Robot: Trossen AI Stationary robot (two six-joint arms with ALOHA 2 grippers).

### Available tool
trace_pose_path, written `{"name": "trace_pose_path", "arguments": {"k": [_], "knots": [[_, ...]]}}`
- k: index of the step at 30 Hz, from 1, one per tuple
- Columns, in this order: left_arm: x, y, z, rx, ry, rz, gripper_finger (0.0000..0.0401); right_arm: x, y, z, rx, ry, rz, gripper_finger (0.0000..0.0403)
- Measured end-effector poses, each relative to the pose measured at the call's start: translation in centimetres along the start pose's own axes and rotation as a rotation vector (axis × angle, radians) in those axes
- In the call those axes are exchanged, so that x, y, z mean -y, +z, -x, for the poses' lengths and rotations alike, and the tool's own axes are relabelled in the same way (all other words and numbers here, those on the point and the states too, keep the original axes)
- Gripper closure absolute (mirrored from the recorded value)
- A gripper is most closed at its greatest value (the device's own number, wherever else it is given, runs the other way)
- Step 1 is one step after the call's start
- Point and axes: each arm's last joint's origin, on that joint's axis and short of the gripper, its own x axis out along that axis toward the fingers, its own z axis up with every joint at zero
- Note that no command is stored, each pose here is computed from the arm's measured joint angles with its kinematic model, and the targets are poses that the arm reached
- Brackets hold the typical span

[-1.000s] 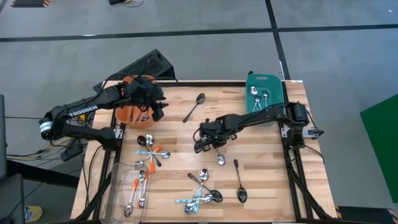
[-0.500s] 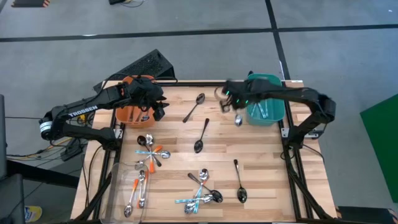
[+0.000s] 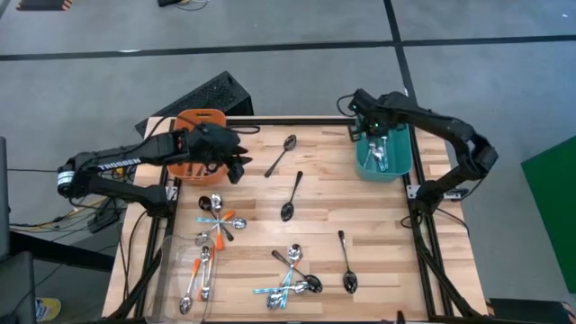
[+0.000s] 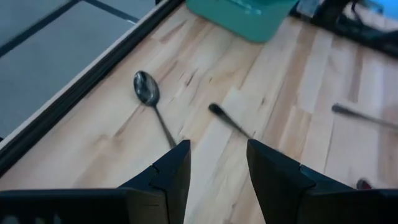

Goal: Sort silverware by color (type)
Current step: Put the blue patterned spoon into the blue bin, then put the black spoon into the orange bin

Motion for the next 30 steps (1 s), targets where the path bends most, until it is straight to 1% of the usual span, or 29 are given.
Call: {"name": "trace_pose_path", "arguments": {"k": [4,7,11,14,16,18,21,24,25,27,29,30], "knots": [[0.7,0.2,0.1,0.035,-0.021,0.048,0.0258,1.4,-0.9,-2.4,-0.099,-0.071,-0.047,0.0331],[1.2,0.3,0.1,0.048,-0.043,0.059,0.0258,1.8,-1.5,-3.5,-0.136,-0.083,-0.046,0.0291],[2.2,0.1,-0.1,0.039,-0.117,0.01,0.0258,1.4,-1.8,-3.5,-0.138,-0.073,-0.008,0.0227],[3.2,0.2,0.0,0.059,-0.156,0.007,0.0258,1.0,-2.2,-2.8,-0.111,-0.05,0.036,0.0185],[3.8,0.2,-0.1,0.076,-0.162,0.01,0.0258,0.5,-2.7,-1.8,-0.061,-0.009,0.074,0.0169],[4.4,0.2,-0.1,0.09,-0.168,0.022,0.0258,0.0,-3.2,-0.5,-0.001,0.048,0.101,0.0163],[5.4,0.3,-0.3,0.116,-0.204,0.039,0.0258,-0.7,-4.4,1.8,0.086,0.179,0.116,0.0164],[6.4,0.1,-0.9,0.113,-0.224,0.045,0.0258,-1.1,-5.9,4.2,0.15,0.319,0.109,0.0169],[6.8,0.2,-1.0,0.134,-0.237,0.053,0.0258,-1.4,-6.5,5.0,0.165,0.367,0.113,0.017],[7.4,-0.1,-1.2,0.122,-0.249,0.056,0.0258,-2.0,-7.7,6.2,0.178,0.451,0.137,0.0172],[8.3,0.2,-1.6,0.151,-0.284,0.072,0.0258,-3.0,-9.1,7.0,0.183,0.507,0.18,0.0173],[8.7,0.0,-1.6,0.141,-0.295,0.071,0.0258,-3.4,-9.8,7.4,0.183,0.53,0.206,0.0173]]}}
